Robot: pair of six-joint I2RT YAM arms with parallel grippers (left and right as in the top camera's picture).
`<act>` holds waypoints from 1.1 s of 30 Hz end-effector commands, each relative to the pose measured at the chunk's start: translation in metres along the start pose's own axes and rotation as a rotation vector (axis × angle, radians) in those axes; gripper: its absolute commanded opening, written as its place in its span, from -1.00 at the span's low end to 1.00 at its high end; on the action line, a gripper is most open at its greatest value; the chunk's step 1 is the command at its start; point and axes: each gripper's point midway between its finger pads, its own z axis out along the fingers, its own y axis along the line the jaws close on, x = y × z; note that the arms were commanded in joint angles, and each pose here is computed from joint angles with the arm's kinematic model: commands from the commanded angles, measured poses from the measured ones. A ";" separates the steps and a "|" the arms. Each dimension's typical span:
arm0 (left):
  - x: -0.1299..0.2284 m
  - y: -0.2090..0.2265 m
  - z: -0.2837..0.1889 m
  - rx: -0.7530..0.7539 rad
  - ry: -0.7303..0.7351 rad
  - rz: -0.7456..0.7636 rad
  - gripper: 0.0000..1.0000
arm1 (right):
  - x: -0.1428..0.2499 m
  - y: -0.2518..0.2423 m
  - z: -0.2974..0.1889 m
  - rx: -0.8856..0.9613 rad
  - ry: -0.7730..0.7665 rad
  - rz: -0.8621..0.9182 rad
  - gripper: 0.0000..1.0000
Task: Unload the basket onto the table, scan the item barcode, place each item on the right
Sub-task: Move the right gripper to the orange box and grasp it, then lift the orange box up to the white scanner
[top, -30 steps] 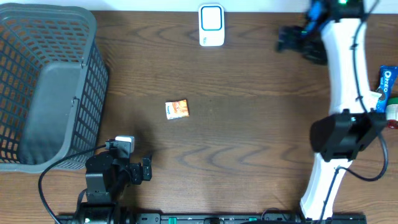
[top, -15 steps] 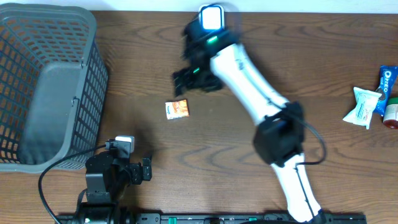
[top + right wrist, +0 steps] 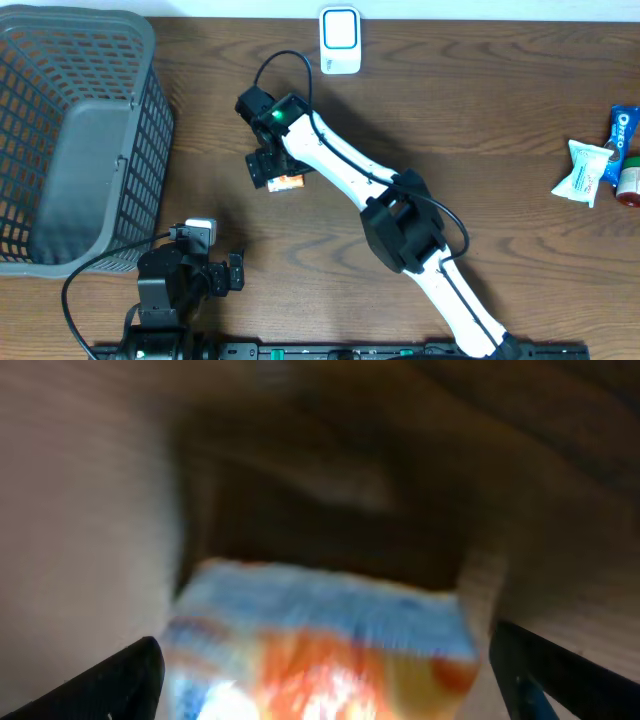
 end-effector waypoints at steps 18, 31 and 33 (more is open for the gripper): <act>0.001 -0.002 0.000 0.013 0.002 -0.001 0.96 | 0.030 -0.041 -0.026 0.087 0.140 0.073 0.08; 0.001 -0.002 0.000 0.013 0.002 -0.001 0.96 | 0.070 -0.071 -0.102 -0.242 0.385 0.069 0.21; 0.001 -0.002 0.000 0.013 0.002 -0.001 0.96 | 0.069 -0.070 -0.104 -0.285 0.392 0.090 0.20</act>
